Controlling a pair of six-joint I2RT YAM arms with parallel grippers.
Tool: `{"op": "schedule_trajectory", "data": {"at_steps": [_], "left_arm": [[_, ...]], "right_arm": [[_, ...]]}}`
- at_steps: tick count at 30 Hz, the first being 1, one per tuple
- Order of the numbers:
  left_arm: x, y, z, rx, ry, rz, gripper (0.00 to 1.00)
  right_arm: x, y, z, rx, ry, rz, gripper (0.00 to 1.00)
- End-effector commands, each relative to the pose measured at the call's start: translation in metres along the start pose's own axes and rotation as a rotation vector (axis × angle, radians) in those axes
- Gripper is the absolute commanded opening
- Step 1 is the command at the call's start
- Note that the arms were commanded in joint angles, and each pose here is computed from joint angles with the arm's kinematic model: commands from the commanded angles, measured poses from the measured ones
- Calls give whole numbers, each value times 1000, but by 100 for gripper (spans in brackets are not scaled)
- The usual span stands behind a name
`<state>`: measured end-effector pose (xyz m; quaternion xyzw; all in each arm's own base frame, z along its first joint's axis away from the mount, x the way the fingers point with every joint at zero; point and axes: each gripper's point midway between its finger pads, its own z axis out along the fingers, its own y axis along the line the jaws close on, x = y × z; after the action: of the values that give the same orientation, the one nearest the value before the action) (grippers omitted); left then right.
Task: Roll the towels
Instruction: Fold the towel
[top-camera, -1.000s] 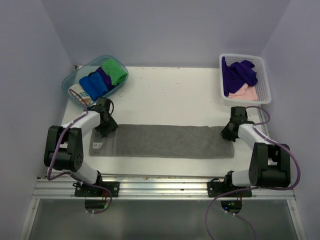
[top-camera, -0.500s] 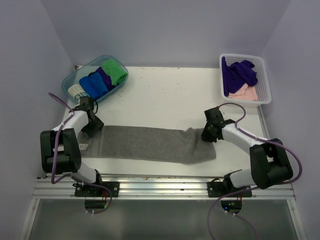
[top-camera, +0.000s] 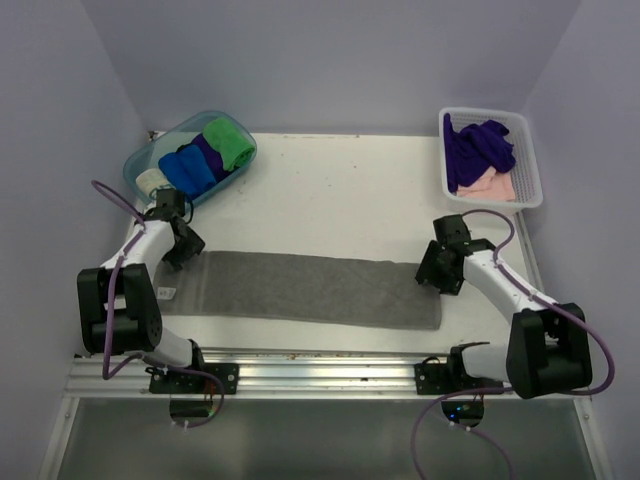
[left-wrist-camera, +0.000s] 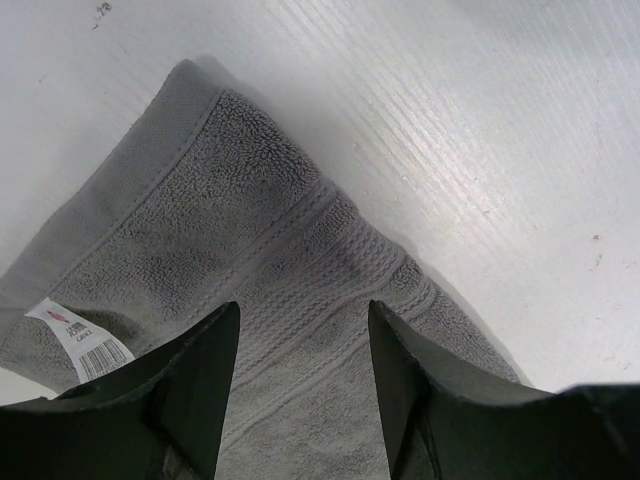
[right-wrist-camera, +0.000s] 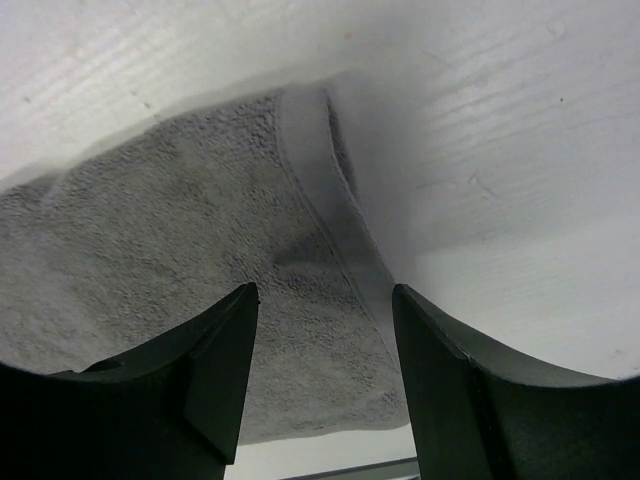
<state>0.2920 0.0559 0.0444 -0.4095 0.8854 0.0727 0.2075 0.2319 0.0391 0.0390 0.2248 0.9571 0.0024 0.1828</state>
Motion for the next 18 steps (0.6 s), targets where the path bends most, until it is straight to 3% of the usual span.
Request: {"op": "schedule_trajectory", "data": {"at_steps": [1, 8, 14, 18], "left_arm": [[-15, -7, -12, 33, -44, -7, 58], [-16, -6, -13, 34, -47, -1, 58], [-15, -6, -13, 36, -46, -4, 58], [-16, -8, -14, 42, -49, -2, 58]], "right_arm": [[23, -13, 3, 43, 71, 16, 60], [28, -16, 2, 44, 58, 74, 62], [12, -28, -18, 82, -39, 94, 66], [21, -33, -13, 109, -3, 105, 65]]}}
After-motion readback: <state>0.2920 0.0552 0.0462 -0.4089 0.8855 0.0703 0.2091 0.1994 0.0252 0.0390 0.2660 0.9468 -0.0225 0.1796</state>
